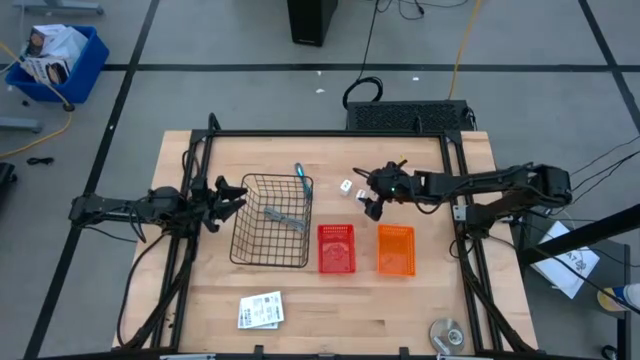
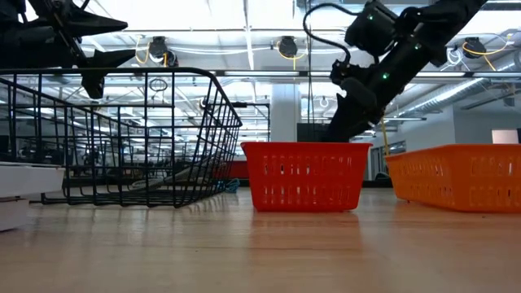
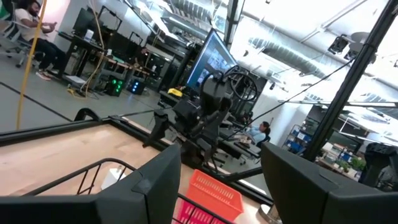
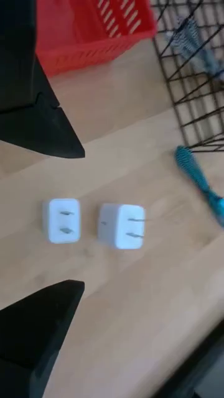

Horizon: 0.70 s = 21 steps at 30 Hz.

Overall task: Pick and place items into bin
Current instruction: Put the right white charger adapter into the red bin

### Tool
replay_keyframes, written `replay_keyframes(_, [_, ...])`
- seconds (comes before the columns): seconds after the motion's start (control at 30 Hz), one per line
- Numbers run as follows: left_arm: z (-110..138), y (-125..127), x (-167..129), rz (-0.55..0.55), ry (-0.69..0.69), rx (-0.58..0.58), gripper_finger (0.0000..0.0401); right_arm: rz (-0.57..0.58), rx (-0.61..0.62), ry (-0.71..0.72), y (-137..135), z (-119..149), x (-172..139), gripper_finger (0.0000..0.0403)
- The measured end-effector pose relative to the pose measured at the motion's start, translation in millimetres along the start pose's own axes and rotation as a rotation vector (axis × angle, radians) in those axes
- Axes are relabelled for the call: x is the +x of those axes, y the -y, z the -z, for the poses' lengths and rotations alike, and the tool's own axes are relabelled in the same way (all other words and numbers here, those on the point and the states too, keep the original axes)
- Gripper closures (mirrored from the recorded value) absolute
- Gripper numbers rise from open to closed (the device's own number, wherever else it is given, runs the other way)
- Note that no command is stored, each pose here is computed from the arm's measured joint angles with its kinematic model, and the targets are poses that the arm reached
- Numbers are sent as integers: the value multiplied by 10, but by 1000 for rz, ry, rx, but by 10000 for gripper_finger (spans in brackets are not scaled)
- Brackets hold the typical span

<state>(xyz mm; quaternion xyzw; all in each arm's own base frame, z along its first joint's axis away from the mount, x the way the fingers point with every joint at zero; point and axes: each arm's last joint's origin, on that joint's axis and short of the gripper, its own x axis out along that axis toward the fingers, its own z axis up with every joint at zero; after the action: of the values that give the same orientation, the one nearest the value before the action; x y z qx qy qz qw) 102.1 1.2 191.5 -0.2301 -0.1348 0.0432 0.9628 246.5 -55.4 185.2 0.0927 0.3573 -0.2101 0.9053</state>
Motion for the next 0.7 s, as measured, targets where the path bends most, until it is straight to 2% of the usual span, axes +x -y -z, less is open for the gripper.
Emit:
replay_keyframes(0.27, [0,0,0,0,0,18,173,20,-10,-81,-5,115,193,71])
replay_keyframes(0.7, [2,-1,0,-2,-2,20,173,43,-25,-116,21,193,417,77])
